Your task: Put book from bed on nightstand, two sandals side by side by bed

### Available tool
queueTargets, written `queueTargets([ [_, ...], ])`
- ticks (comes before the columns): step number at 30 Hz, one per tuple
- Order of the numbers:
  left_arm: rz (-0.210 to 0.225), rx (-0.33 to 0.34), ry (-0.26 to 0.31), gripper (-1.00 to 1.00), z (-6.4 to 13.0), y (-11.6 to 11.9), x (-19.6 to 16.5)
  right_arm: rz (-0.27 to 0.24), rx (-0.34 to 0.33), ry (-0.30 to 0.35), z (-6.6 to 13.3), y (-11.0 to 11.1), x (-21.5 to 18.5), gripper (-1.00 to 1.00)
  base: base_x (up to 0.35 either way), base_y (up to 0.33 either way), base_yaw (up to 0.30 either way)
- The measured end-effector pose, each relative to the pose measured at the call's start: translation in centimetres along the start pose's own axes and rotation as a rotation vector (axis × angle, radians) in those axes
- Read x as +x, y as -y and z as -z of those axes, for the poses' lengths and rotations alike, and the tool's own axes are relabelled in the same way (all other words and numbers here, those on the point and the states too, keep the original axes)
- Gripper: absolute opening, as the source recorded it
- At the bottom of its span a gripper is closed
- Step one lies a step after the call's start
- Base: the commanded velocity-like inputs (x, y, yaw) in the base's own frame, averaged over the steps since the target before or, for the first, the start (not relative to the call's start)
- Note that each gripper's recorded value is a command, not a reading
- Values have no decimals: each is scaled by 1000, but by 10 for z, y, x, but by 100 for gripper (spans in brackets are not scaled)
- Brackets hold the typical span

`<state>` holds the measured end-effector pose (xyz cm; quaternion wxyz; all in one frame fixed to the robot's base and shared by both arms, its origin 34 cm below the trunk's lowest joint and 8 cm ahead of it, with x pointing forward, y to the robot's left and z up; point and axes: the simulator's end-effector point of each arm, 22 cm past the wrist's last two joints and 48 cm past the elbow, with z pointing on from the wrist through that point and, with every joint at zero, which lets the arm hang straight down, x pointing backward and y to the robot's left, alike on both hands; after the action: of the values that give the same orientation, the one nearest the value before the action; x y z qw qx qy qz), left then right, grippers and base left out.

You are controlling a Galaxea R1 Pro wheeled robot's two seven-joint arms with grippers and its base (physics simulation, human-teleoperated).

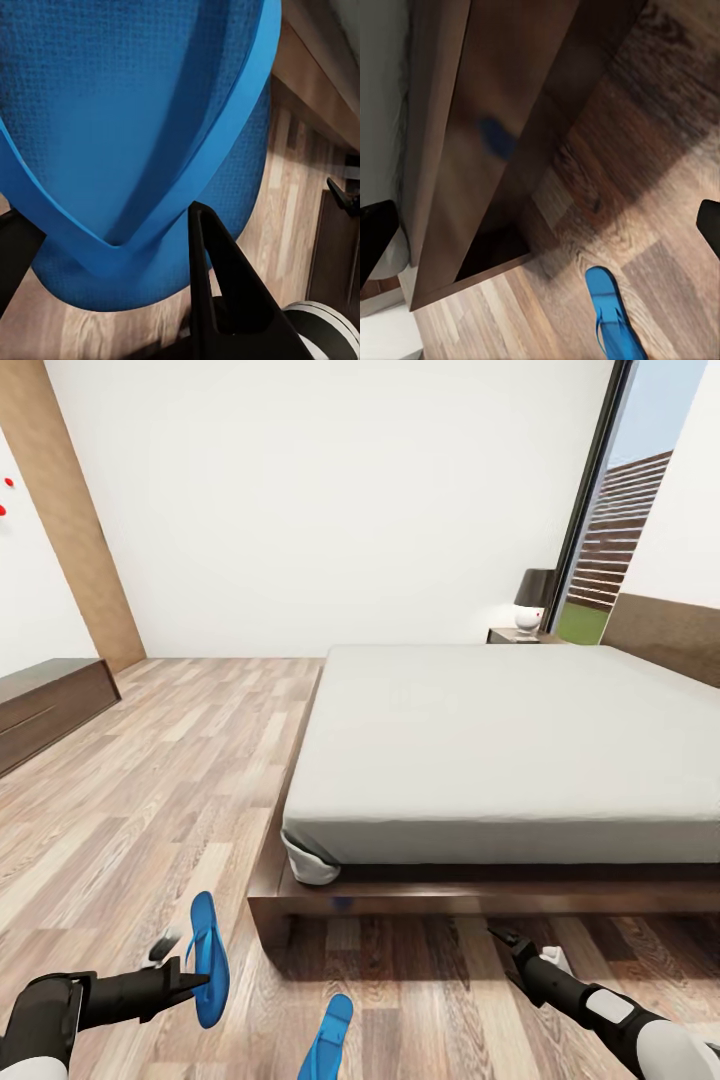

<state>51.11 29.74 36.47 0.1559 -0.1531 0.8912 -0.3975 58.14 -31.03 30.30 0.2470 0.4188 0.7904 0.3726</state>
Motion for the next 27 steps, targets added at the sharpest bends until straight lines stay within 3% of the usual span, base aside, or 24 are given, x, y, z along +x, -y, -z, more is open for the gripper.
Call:
queueTargets([
  [9,5,-105,-11,-100,2,-24,2,-3,-1,-4,-2,-1,3,100,0,-1,0],
  [16,38,-198,-119,-100,-18,-49,39,1,1,-6,-2,-1,4,100,0,0,0],
  [19,31,-267,-188,-100,-38,-56,64,2,2,-6,-2,0,3,100,0,0,0],
  [21,4,-308,-243,-100,-58,-52,83,2,2,-7,-1,0,3,100,0,0,0],
  [27,-53,-295,-318,-100,-101,-19,114,2,-1,-7,-1,-1,3,100,0,0,0],
])
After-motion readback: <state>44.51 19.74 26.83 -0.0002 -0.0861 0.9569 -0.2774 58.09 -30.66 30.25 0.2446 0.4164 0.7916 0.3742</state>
